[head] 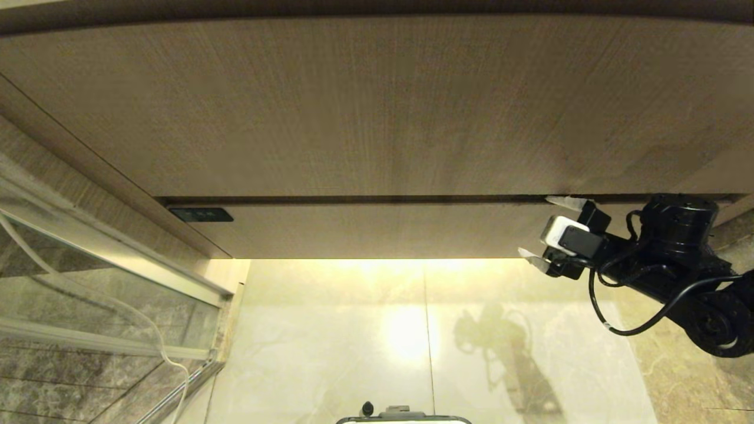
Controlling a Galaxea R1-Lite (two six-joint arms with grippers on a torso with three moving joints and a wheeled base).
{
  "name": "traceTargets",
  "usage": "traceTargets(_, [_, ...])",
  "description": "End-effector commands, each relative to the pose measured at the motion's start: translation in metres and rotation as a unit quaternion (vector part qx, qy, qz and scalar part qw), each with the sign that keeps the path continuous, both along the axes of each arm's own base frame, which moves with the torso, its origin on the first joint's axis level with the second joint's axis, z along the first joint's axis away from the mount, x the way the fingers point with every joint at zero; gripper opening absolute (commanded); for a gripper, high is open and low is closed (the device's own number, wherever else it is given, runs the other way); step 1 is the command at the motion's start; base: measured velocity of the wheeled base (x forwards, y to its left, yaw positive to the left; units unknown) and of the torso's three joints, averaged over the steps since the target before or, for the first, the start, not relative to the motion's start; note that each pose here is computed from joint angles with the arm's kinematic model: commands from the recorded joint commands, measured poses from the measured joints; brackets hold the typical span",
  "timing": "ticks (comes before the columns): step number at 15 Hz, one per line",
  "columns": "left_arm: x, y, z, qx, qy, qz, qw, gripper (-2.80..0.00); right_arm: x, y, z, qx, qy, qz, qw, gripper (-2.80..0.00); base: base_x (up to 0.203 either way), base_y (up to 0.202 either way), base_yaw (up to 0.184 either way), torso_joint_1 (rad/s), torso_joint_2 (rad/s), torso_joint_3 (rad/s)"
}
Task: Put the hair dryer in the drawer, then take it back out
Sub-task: Pull open the drawer
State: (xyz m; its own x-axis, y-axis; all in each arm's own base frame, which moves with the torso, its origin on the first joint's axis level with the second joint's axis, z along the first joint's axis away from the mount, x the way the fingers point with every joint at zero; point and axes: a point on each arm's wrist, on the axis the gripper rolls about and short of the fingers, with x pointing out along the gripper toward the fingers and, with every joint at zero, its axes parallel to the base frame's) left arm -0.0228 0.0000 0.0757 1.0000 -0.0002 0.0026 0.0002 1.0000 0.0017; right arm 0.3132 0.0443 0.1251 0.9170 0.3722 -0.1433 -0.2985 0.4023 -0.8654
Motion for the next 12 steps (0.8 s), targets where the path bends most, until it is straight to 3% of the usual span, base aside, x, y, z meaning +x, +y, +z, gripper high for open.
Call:
traceTargets(1, [0.000, 0.000, 0.000, 0.000, 0.001, 0.000, 1.0000, -2.80, 0.010, 0.001, -0.002, -0.002, -0.006, 0.000, 1.000, 0.00, 0.000, 0.000, 0.000, 0.000, 0.00, 0.000])
traceTargets(10, [0.000, 0.000, 0.000, 0.000, 0.001, 0.000, 1.0000, -2.80, 0.030, -0.020, -0.018, 0.002, 0.017, -0.024, 1.000, 0.00, 0.000, 0.000, 0.000, 0.000, 0.00, 0.000])
traceTargets(12, [0.000, 0.000, 0.000, 0.000, 0.001, 0.000, 1.0000, -2.80, 0.024, -0.024, -0.023, 0.008, 0.068, -0.048, 0.997, 0.00, 0.000, 0.000, 0.000, 0.000, 0.00, 0.000])
